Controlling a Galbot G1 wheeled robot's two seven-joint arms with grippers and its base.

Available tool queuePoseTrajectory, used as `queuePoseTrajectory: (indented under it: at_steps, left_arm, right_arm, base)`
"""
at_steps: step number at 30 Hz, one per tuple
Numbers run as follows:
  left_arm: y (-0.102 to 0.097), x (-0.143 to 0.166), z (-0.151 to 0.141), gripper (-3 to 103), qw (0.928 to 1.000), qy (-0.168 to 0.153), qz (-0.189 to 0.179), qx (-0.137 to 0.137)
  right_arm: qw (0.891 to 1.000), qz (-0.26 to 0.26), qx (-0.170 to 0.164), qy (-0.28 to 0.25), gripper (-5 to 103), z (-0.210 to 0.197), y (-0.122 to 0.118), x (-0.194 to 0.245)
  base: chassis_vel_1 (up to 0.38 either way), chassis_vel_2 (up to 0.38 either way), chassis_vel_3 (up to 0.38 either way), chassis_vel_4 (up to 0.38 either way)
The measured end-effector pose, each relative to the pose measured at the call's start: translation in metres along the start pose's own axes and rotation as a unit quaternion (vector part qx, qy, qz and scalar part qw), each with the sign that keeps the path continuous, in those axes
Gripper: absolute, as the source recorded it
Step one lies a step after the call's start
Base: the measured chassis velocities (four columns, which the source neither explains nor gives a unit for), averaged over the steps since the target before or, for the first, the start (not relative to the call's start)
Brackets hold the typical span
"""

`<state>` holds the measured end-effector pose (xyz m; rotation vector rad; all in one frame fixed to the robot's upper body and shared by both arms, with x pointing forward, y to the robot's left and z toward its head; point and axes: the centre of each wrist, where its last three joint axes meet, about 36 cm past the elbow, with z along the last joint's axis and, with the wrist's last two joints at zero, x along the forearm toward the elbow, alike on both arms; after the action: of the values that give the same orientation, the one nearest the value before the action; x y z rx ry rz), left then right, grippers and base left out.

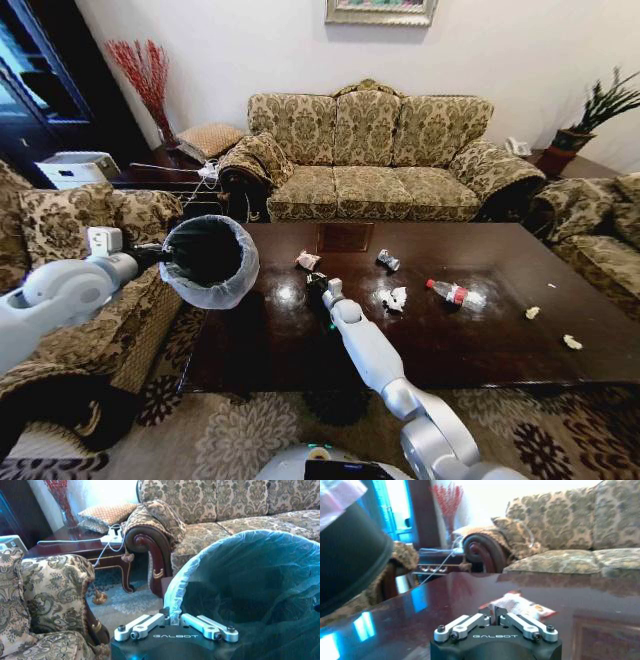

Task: Move to the front of the table and place the trash on the table into the trash bin.

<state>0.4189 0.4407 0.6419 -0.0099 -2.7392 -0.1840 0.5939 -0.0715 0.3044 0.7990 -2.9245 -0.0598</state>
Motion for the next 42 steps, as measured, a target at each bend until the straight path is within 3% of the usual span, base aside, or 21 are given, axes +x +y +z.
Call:
queuePoseTrajectory:
  at_steps: [4,8,10,13,16,17,22,27,32,39,42]
  left_arm:
    - [-0.001,0.001,0.001,0,1.0000,0.000,0.002,0.001]
    - [0.000,0.003,0.003,0,1.0000,-0.002,0.000,0.007]
    - [0.000,0.003,0.004,0,1.0000,-0.002,0.000,0.007]
    - [-0.001,0.004,0.008,0,1.0000,0.000,0.001,0.008]
    - [-0.002,0.004,0.009,0,1.0000,0.001,0.002,0.009]
    - [-0.002,0.005,0.009,0,1.0000,0.001,0.002,0.009]
    - [-0.003,0.005,0.008,0,0.9999,-0.001,0.004,0.009]
    - [-0.007,0.007,0.009,0,0.9999,-0.002,0.009,0.011]
    - [-0.015,0.012,0.007,0,0.9997,-0.004,0.021,0.016]
    - [-0.021,0.014,0.003,0,0.9995,-0.005,0.025,0.016]
    - [-0.022,0.014,0.000,0,0.9995,-0.005,0.026,0.016]
  right_arm:
    - [1.000,0.009,0.007,-0.025,12,0.001,-0.001,0.001]
    - [0.999,0.015,0.008,-0.047,33,-0.002,-0.005,0.003]
    - [0.999,0.015,0.009,-0.047,33,-0.001,-0.005,0.003]
    - [0.999,0.015,0.014,-0.040,49,0.001,-0.007,0.002]
    - [0.999,0.015,0.017,-0.037,54,0.002,-0.007,0.002]
    - [0.999,0.023,0.025,-0.034,66,0.002,-0.007,0.001]
    - [0.999,0.031,0.037,-0.022,76,0.002,-0.012,-0.003]
    - [0.999,0.026,0.046,-0.005,97,0.000,-0.019,-0.009]
    - [0.999,-0.002,0.050,0.021,100,0.008,-0.022,-0.011]
    - [0.997,0.006,0.054,0.047,101,0.011,-0.032,-0.016]
    - [0.998,0.008,0.043,0.051,93,0.010,-0.036,-0.019]
  base:
    - [0.000,0.000,0.000,0.000]
    - [0.000,0.000,0.000,0.000]
    - [0.000,0.000,0.000,0.000]
    - [0.000,0.000,0.000,0.000]
    - [0.000,0.000,0.000,0.000]
    - [-0.077,0.057,0.049,-0.029]
    - [-0.071,0.069,0.052,-0.063]
    - [-0.037,0.035,0.036,-0.048]
    - [0.000,0.000,0.000,0.000]
    - [0.000,0.000,0.000,0.000]
    - [0.000,0.000,0.000,0.000]
